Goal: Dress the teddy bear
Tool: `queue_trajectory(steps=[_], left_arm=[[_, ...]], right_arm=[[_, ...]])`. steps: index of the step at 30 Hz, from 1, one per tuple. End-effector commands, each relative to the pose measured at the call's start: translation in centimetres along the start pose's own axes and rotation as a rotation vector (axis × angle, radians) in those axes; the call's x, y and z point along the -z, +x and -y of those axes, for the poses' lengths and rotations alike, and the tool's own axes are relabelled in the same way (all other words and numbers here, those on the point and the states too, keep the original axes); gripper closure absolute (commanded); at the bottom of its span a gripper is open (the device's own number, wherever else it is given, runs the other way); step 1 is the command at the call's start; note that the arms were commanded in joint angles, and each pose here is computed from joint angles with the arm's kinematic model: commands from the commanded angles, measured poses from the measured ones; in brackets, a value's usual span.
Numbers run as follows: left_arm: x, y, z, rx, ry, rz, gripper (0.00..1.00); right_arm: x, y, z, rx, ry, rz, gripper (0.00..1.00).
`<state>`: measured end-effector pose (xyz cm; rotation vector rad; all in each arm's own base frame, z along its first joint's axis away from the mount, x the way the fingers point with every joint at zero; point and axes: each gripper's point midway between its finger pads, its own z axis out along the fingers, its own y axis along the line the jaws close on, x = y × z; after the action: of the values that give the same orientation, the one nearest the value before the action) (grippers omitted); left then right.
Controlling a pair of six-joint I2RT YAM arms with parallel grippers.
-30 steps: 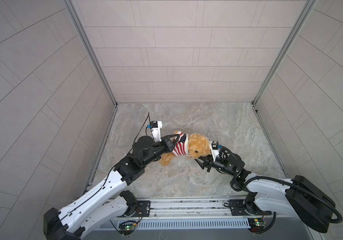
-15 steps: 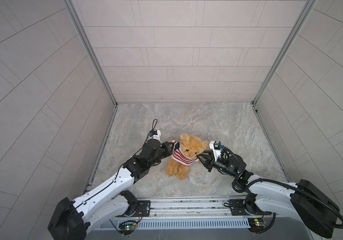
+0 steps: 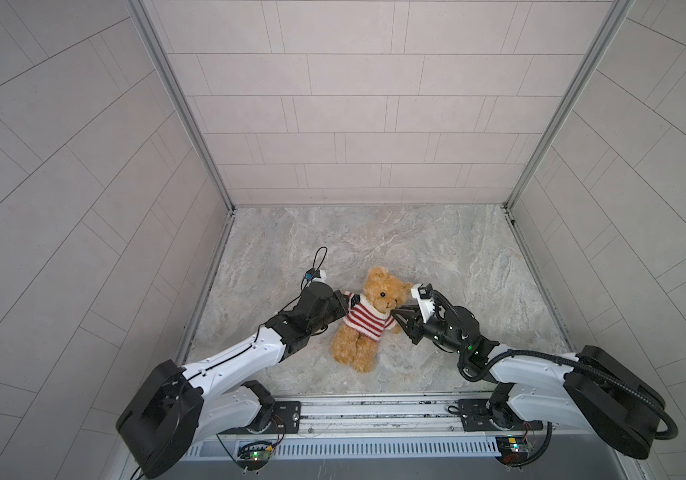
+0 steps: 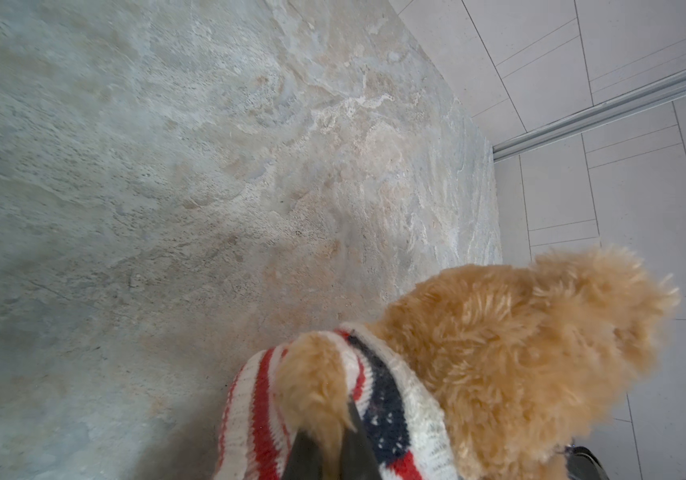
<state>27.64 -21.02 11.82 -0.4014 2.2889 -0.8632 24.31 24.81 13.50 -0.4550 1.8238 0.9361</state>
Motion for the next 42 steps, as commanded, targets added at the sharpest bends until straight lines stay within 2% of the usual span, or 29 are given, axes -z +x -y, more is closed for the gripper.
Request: queue_trajectory(steps=[1,7,8,10,13,18,28,32,36,42], left_arm=[[-0.4,0.0,-2.4,-0.045,-0.083,0.012,1.00],[-0.7,0.1,-3.7,-0.055,-0.114,0.006,1.00],[-0.7,0.0,-3.7,-0.056,-0.113,0.007,1.00],[-0.6,-0.1,-3.8,-0.052,-0.114,0.013,1.00],[-0.5,-0.1,-4.3,-0.047,-0.121,0.015,1.00],[-0.2,-0.1,-5.1,-0.038,-0.134,0.012,0.99],[0.9,0.0,-6.9,-0.068,-0.196,0.029,0.88],[1.4,0.1,-7.8,-0.065,-0.212,0.051,0.76],[1.4,0.1,-6.7,-0.073,-0.145,0.051,0.63],[2.2,-0.3,-5.0,-0.093,-0.083,0.050,0.53]], right_arm=[[0.1,-1.7,-0.7,0.014,-0.032,0.088,0.77],[0.9,-0.5,-0.4,0.023,-0.017,0.047,0.77],[1.0,-0.2,-0.4,0.016,-0.014,0.030,0.73],[1.4,0.6,-0.2,-0.014,0.004,-0.017,0.59],[2.0,1.5,0.0,-0.025,0.027,-0.079,0.45],[2.4,2.4,0.2,-0.037,0.051,-0.123,0.33],[1.3,2.9,0.9,-0.055,0.077,-0.132,0.29],[2.1,2.3,1.2,-0.049,0.108,-0.115,0.27],[3.1,1.8,1.6,0.008,0.136,-0.081,0.27],[5.1,1.1,2.8,0.074,0.232,-0.066,0.25]])
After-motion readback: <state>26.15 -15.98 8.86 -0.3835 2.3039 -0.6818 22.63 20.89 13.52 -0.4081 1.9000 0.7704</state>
